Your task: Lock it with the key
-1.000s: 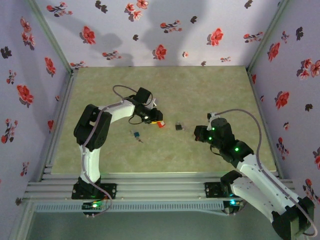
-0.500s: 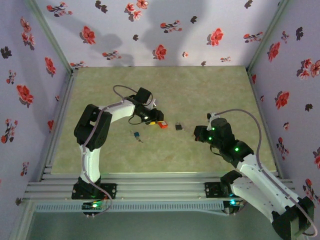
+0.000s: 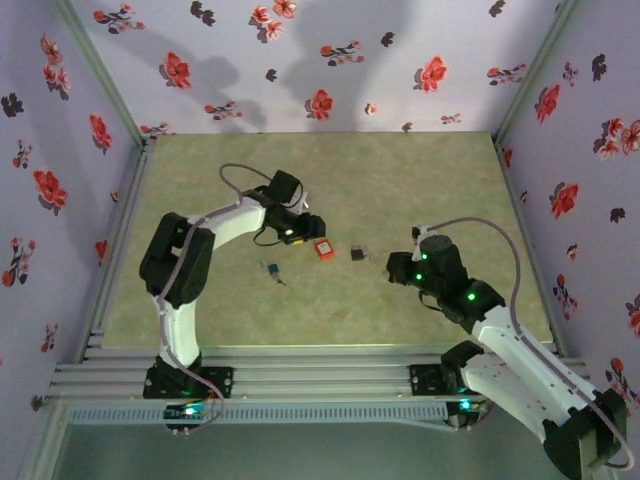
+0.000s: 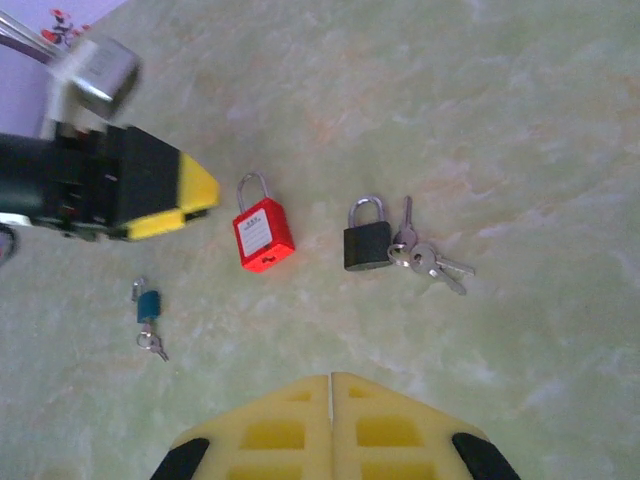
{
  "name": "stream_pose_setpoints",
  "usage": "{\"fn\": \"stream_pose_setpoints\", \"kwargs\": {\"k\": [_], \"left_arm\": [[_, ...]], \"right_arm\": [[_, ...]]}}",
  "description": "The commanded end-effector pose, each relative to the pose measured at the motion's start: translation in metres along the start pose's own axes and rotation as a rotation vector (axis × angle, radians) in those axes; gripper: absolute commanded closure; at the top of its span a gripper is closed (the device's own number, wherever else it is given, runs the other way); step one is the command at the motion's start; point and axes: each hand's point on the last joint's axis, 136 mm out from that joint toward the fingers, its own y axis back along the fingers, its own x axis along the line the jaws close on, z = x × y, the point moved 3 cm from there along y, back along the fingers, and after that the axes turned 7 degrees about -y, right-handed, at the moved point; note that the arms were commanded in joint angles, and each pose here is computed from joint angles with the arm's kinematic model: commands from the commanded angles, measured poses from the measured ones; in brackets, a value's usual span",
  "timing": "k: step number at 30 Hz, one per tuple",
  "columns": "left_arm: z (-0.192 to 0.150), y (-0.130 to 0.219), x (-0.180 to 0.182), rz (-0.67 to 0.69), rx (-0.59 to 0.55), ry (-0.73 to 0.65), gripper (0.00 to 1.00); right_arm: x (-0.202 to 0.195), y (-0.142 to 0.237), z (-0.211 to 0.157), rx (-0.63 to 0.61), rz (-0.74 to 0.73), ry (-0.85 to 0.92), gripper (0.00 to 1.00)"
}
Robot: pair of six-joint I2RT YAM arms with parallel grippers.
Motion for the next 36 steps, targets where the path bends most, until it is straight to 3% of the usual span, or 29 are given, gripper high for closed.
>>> {"fn": "stream_pose_setpoints", "kwargs": {"k": [1, 8, 11, 13, 24, 29, 36], "left_arm": [[0.01, 0.043, -0.012, 0.031, -0.116, -0.032, 0.36], [0.003, 0.098, -0.008, 0.144, -0.281, -0.067, 0.19], [-0.005, 0.115, 0.002, 0.218, -0.342, -0.079, 0.05], [-0.01, 0.127, 0.01, 0.26, -0.41, -0.069, 0.0], [-0.037, 0.163, 0.056, 0.415, -0.757, -0.001, 0.0], [-0.044, 0.162, 0.074, 0.478, -0.817, 0.028, 0.0], [-0.043, 0.158, 0.08, 0.512, -0.812, 0.035, 0.0]], "right_arm": [[0.002, -0.001, 0.004, 0.007, -0.015, 0.031, 1.0], [0.006, -0.009, 0.011, 0.042, -0.058, 0.055, 1.0], [0.01, -0.013, 0.014, 0.058, -0.062, 0.068, 1.0], [0.012, -0.016, 0.016, 0.068, -0.071, 0.072, 1.0], [0.015, -0.033, 0.028, 0.113, -0.164, 0.118, 1.0], [0.016, -0.042, 0.032, 0.135, -0.208, 0.147, 1.0], [0.016, -0.056, 0.037, 0.174, -0.31, 0.215, 1.0]]}}
